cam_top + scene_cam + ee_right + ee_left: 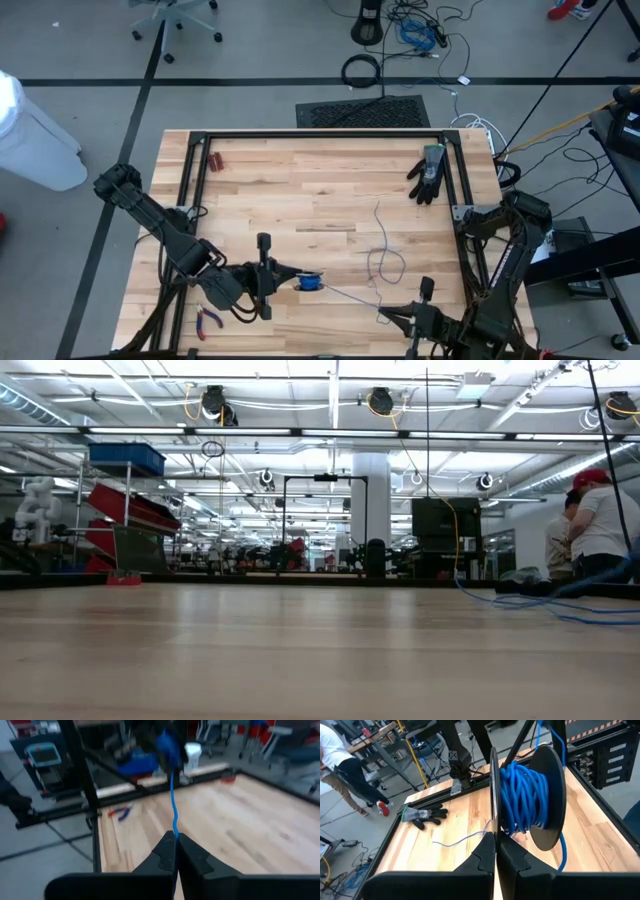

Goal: Coil cords
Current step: Coil the blue wire onto a spool

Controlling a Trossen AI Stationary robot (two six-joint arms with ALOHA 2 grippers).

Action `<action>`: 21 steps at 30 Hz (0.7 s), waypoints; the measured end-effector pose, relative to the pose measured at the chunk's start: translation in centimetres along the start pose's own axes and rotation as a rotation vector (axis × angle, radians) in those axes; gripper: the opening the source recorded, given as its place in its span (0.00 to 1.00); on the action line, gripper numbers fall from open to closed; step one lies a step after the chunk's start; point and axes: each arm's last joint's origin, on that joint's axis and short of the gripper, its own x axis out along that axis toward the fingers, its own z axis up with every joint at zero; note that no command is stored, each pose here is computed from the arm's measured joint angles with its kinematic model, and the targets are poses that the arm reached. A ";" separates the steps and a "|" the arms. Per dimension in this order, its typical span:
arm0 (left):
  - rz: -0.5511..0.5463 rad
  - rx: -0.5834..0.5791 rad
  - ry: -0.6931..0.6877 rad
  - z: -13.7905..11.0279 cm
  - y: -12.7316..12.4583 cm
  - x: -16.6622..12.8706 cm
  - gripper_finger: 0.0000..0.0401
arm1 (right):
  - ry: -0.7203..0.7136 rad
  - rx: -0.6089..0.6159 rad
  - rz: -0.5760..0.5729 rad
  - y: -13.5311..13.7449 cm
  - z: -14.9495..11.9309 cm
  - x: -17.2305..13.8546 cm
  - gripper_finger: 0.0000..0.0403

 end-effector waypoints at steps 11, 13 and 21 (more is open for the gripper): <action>-0.001 0.061 -0.002 -0.1 -0.5 0.1 0.02 | -0.101 -0.066 -0.025 0.7 3.3 2.0 0.00; 0.028 0.060 0.001 -0.1 -0.4 0.1 0.02 | -0.114 -0.079 -0.029 0.9 3.8 2.6 0.00; 0.124 0.069 0.012 -0.1 -0.1 0.1 0.02 | -0.158 -0.121 -0.050 1.1 5.6 4.2 0.00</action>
